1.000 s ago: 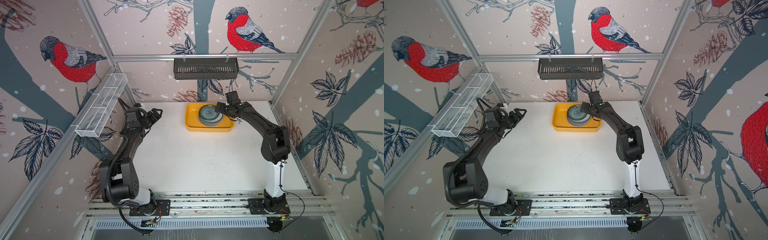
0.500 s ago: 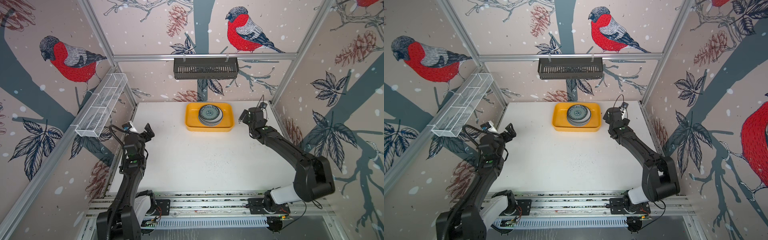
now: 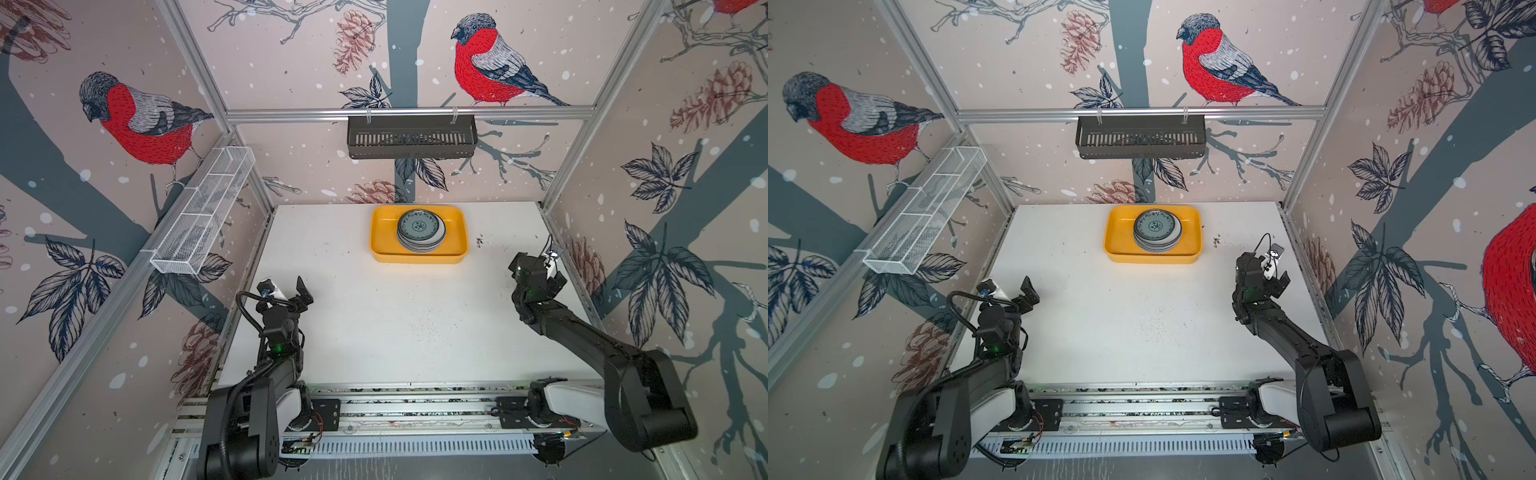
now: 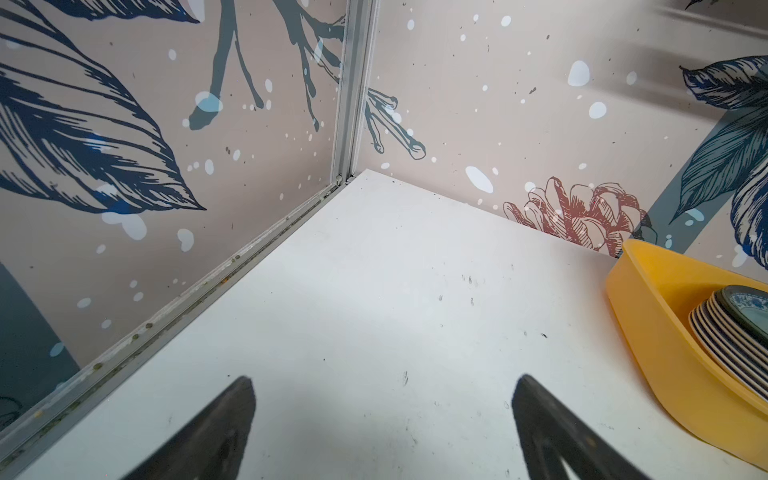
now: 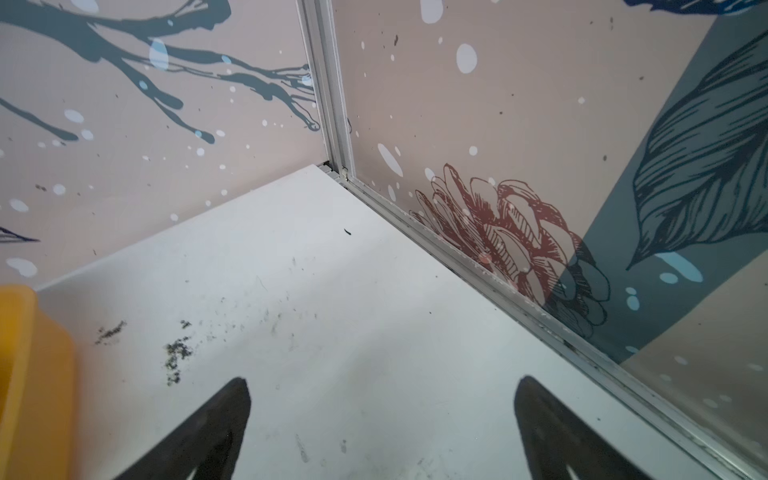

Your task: Place the plates into the plastic bin on the countertop

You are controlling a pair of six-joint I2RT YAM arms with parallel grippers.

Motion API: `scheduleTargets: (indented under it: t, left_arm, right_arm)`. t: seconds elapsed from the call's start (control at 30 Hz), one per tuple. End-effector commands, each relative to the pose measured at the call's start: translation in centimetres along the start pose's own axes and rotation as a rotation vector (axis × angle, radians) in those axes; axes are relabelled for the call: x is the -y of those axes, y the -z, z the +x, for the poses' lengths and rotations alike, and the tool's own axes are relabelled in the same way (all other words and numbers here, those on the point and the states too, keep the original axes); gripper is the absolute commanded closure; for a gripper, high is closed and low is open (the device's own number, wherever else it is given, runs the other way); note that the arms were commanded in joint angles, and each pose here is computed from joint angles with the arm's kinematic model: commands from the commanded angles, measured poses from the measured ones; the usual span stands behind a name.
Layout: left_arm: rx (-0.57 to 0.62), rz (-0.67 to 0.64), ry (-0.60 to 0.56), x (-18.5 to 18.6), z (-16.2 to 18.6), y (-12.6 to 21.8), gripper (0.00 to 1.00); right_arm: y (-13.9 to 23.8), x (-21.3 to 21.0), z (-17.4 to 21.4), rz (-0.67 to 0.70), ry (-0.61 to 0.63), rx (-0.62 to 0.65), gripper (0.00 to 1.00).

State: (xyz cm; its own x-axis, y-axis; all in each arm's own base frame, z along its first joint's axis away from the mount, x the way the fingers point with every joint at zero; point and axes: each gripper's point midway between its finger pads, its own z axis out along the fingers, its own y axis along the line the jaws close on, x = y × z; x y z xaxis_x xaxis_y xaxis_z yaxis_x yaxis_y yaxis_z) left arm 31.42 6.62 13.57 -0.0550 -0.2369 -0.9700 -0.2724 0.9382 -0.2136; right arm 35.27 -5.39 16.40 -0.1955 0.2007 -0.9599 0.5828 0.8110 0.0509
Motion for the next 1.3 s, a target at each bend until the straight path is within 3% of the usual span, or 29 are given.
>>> scheduleTargets:
  t: [0.0, 0.27, 0.53, 0.77, 0.87, 1.27]
  left_arm:
    - [0.15, 0.032, -0.026, 1.3, -3.2, -0.3, 0.03]
    - [0.142, 0.101, -0.116, 3.3, -0.6, -1.3, 0.02]
    - [0.02, 0.183, -0.172, 5.3, 1.0, -4.0, 0.01]
    - [0.019, 0.183, -0.173, 5.3, 1.0, -4.2, 0.01]
    - [0.017, 0.183, -0.174, 5.4, 1.1, -4.2, 0.01]
    - [0.012, 0.168, -0.183, 5.4, 1.1, -4.4, 0.01]
  right_arm:
    - [0.0, 0.2, -1.7, -0.034, 0.01, 0.106, 0.0]
    - [0.7, 0.2, -1.0, -0.198, -0.015, 0.197, 0.0]
    - [-0.4, -0.9, 0.9, -0.233, 0.073, 0.177, 0.0]
    - [0.0, -0.9, 2.6, -0.287, 0.067, 0.24, 0.0]
    - [-0.7, -1.2, 3.2, -0.312, 0.071, 0.171, 0.01]
    - [-0.6, -1.2, 2.9, -0.325, 0.067, 0.2, 0.0]
